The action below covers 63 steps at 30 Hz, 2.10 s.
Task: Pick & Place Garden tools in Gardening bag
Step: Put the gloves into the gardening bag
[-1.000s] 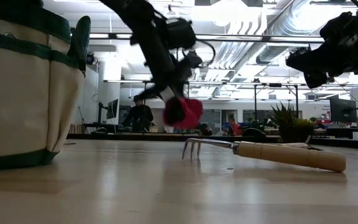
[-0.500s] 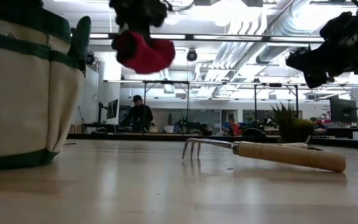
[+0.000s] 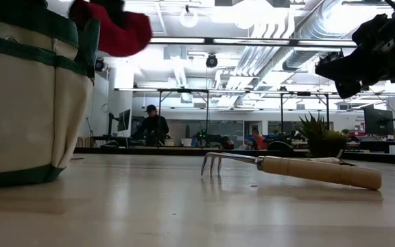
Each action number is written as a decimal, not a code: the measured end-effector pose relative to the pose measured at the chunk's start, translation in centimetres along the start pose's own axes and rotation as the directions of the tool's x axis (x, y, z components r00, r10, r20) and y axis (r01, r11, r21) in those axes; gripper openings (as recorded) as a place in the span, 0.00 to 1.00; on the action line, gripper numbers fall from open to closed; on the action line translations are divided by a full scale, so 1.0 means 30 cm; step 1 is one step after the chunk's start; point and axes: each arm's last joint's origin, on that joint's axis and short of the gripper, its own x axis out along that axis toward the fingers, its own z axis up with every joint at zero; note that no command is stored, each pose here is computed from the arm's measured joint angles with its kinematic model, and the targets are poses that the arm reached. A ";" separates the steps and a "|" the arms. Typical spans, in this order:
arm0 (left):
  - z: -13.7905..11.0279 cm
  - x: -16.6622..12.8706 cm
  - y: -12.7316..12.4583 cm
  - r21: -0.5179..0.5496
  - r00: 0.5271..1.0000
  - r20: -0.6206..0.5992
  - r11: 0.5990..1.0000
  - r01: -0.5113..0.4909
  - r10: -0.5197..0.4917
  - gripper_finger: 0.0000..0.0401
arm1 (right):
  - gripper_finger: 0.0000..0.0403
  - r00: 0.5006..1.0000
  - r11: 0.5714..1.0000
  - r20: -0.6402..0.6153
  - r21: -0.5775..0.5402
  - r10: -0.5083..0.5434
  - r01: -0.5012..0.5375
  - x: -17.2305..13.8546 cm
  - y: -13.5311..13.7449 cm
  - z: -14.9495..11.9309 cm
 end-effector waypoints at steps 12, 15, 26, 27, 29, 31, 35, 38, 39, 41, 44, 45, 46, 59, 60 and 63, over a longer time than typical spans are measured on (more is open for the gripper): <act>-0.095 -0.085 -0.050 0.044 0.999 0.040 0.999 0.018 -0.020 0.04 | 0.01 1.000 1.000 0.000 0.000 0.000 0.000 0.000 0.000 0.000; -0.125 -0.109 -0.061 0.007 0.999 0.050 1.000 0.021 -0.022 0.04 | 0.01 1.000 1.000 0.000 0.000 0.000 0.000 0.000 0.000 0.000; -0.237 -0.132 -0.153 -0.102 0.999 -0.005 0.994 0.047 -0.048 0.04 | 0.01 1.000 1.000 -0.001 0.000 0.000 0.000 0.000 0.000 0.000; -0.246 -0.133 -0.161 -0.099 0.999 -0.010 0.994 0.050 -0.051 0.04 | 0.01 1.000 1.000 0.000 0.000 0.000 0.000 0.000 0.000 0.000; -0.265 -0.134 -0.177 -0.095 0.998 -0.025 0.994 0.056 -0.059 0.04 | 0.01 1.000 1.000 -0.001 0.000 0.000 0.000 0.000 0.000 0.000; -0.282 -0.130 -0.198 -0.085 0.996 -0.050 0.994 0.065 -0.069 0.04 | 0.01 1.000 1.000 0.000 0.000 0.000 0.000 0.000 0.000 0.000; -0.314 -0.113 -0.239 -0.062 0.989 -0.121 0.995 0.082 -0.089 0.04 | 0.01 1.000 1.000 0.000 0.000 0.000 0.000 0.000 0.000 0.000; -0.328 -0.090 -0.269 -0.044 0.981 -0.173 0.996 0.084 -0.090 0.04 | 0.01 1.000 1.000 -0.001 0.000 0.000 0.000 0.000 0.000 0.000; -0.331 -0.082 -0.277 -0.041 0.979 -0.186 0.996 0.081 -0.087 0.04 | 0.01 1.000 1.000 0.000 0.000 0.000 0.000 0.000 0.000 0.000; -0.331 -0.067 -0.288 -0.046 0.974 -0.212 0.996 0.077 -0.085 0.04 | 0.01 1.000 1.000 0.000 0.000 0.000 0.000 0.000 0.000 0.000; -0.331 -0.047 -0.301 -0.052 0.969 -0.235 0.997 0.064 -0.074 0.04 | 0.01 1.000 1.000 0.000 0.000 0.000 0.000 0.000 0.000 0.000; -0.330 -0.040 -0.304 -0.051 0.968 -0.240 0.997 0.058 -0.069 0.04 | 0.01 1.000 1.000 0.000 0.000 0.000 0.000 0.000 0.000 0.000; -0.330 -0.034 -0.308 -0.051 0.967 -0.245 0.997 0.054 -0.065 0.04 | 0.01 1.000 1.000 0.000 0.000 0.000 0.000 0.000 0.000 0.000; -0.327 0.054 -0.353 -0.031 0.956 -0.294 0.999 -0.022 0.012 0.04 | 0.01 1.000 1.000 -0.001 0.000 0.000 0.000 0.000 0.000 0.000; -0.327 0.061 -0.356 -0.029 0.956 -0.294 0.999 -0.029 0.019 0.04 | 0.01 1.000 1.000 0.000 0.000 0.000 0.000 0.000 0.000 0.000; -0.327 0.082 -0.364 -0.017 0.951 -0.305 0.999 -0.048 0.040 0.04 | 0.01 1.000 1.000 0.000 0.000 0.000 0.000 0.000 0.000 0.000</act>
